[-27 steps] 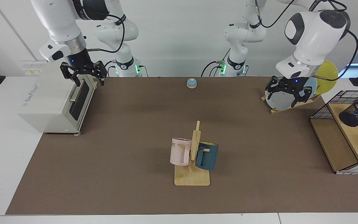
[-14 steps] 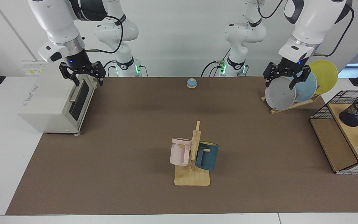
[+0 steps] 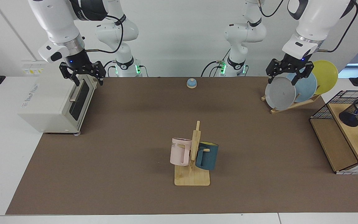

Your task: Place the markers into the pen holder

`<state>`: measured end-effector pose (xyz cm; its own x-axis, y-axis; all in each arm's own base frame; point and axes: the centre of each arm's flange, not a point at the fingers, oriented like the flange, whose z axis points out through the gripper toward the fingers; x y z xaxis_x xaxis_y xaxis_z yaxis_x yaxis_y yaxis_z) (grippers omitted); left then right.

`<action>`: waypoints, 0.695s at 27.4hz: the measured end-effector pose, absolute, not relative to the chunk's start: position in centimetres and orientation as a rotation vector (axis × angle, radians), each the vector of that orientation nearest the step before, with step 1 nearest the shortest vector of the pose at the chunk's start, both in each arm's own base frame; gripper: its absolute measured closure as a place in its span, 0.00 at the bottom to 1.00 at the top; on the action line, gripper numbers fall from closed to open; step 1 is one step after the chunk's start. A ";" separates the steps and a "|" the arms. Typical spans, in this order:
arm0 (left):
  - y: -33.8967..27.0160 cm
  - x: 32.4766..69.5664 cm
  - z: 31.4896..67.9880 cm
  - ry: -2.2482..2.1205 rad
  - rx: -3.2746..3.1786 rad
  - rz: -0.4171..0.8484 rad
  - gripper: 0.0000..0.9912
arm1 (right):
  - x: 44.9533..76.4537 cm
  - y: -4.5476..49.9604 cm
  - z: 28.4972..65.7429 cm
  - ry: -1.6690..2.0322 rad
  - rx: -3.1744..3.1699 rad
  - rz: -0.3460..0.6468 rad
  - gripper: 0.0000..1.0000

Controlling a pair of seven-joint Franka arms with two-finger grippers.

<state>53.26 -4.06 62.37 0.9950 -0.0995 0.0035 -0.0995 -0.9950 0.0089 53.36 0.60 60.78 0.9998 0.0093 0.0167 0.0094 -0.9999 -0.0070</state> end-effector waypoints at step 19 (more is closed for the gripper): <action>-3.1 53.4 62.1 -0.100 3.134 -0.003 0.00 | 53.4 0.6 60.8 -0.015 -3.134 -0.026 0.00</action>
